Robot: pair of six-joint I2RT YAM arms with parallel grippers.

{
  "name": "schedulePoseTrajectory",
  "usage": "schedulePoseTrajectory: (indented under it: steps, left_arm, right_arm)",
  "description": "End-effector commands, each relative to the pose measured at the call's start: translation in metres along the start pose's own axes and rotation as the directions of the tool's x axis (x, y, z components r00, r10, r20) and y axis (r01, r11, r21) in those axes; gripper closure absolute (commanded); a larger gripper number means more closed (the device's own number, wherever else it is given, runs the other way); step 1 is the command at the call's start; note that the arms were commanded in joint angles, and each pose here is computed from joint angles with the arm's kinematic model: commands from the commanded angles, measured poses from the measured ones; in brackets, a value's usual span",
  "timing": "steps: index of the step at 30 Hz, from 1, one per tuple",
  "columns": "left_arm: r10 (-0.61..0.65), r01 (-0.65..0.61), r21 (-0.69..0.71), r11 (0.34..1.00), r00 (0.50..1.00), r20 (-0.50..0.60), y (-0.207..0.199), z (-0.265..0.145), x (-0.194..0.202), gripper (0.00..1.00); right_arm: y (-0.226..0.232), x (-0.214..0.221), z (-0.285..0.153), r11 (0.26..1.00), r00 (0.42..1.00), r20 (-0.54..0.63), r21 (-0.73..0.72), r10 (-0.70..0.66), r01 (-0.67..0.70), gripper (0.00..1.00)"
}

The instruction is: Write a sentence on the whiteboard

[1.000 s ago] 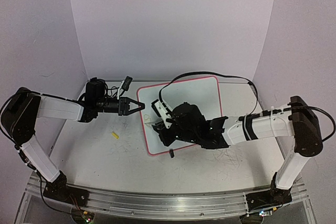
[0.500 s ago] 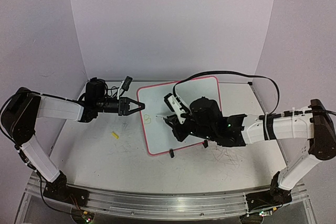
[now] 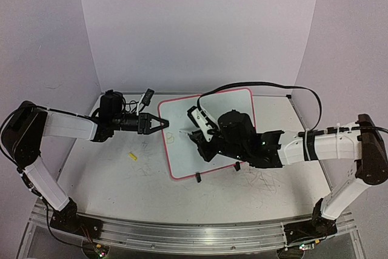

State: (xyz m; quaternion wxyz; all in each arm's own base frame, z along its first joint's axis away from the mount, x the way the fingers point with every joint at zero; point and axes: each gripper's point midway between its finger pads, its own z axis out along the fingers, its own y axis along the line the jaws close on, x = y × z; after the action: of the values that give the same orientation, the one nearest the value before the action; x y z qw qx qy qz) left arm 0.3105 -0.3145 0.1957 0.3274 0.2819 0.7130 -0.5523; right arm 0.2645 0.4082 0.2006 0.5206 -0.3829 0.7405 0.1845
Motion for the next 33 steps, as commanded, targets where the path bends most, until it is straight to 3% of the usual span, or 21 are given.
schedulePoseTrajectory:
  steps: [1, 15, 33]
  left_arm:
    - [0.041, -0.041, 0.011, 0.999, 0.999, 0.026, -0.006, 0.005, -0.013, 0.74]
    - [0.048, -0.048, 0.011, 0.999, 0.999, 0.004, 0.001, 0.008, -0.006, 0.95]
    - [0.062, -0.062, 0.011, 0.998, 0.998, 0.002, -0.001, 0.007, -0.007, 1.00]
  right_arm:
    - [-0.004, -0.010, 0.006, 1.000, 1.000, 0.022, 0.027, -0.003, 0.002, 1.00]
    - [0.009, -0.007, 0.008, 0.999, 1.000, 0.013, -0.042, -0.004, 0.005, 1.00]
    - [0.015, -0.007, 0.011, 0.997, 1.000, 0.014, -0.075, -0.008, 0.009, 1.00]
